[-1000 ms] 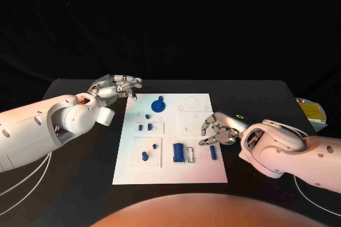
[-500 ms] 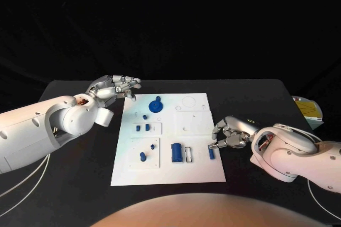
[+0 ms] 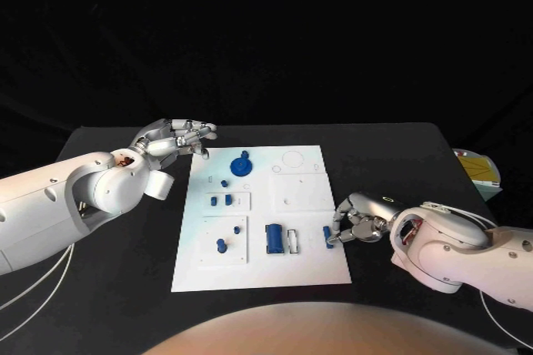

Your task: Assemble the parts on the task board

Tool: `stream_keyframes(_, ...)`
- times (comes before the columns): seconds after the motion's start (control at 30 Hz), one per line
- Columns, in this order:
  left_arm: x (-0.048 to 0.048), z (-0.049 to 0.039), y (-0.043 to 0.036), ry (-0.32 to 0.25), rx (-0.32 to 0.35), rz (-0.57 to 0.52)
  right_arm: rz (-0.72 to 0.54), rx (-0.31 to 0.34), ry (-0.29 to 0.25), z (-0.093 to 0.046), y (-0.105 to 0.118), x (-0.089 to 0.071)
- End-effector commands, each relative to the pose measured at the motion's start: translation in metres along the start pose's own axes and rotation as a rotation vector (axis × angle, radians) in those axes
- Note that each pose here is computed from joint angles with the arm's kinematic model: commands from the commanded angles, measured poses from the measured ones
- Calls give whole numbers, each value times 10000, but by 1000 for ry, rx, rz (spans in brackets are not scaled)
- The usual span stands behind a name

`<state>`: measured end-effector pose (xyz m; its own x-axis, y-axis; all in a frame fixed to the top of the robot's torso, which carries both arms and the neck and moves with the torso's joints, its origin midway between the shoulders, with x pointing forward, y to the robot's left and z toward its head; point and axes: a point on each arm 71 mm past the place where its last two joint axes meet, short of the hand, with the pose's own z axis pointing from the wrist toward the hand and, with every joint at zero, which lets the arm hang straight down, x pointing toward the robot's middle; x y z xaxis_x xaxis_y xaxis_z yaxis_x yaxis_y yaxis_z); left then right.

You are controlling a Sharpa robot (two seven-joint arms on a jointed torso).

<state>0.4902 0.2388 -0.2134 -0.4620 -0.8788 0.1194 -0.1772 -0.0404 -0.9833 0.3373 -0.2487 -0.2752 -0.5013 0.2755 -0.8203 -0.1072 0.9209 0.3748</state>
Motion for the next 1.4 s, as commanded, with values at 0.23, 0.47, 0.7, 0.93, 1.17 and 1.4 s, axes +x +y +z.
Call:
stream_keyframes(0.23,21,-1,-11,15,11,0,-55,16,30,35,9,95)
stream_keyframes(0.47,20,-2,-10,17,10,0,-62,7,27,91,58,145)
stream_keyframes(0.7,19,-3,-10,17,10,0,-78,5,19,132,76,166)
stream_keyframes(0.93,16,-5,-9,17,9,0,-88,5,23,148,70,174)
stream_keyframes(1.17,16,-4,-7,18,7,0,-83,-4,16,149,97,175)
stream_keyframes(1.4,18,-3,-5,20,6,2,-59,-24,-9,129,161,165)
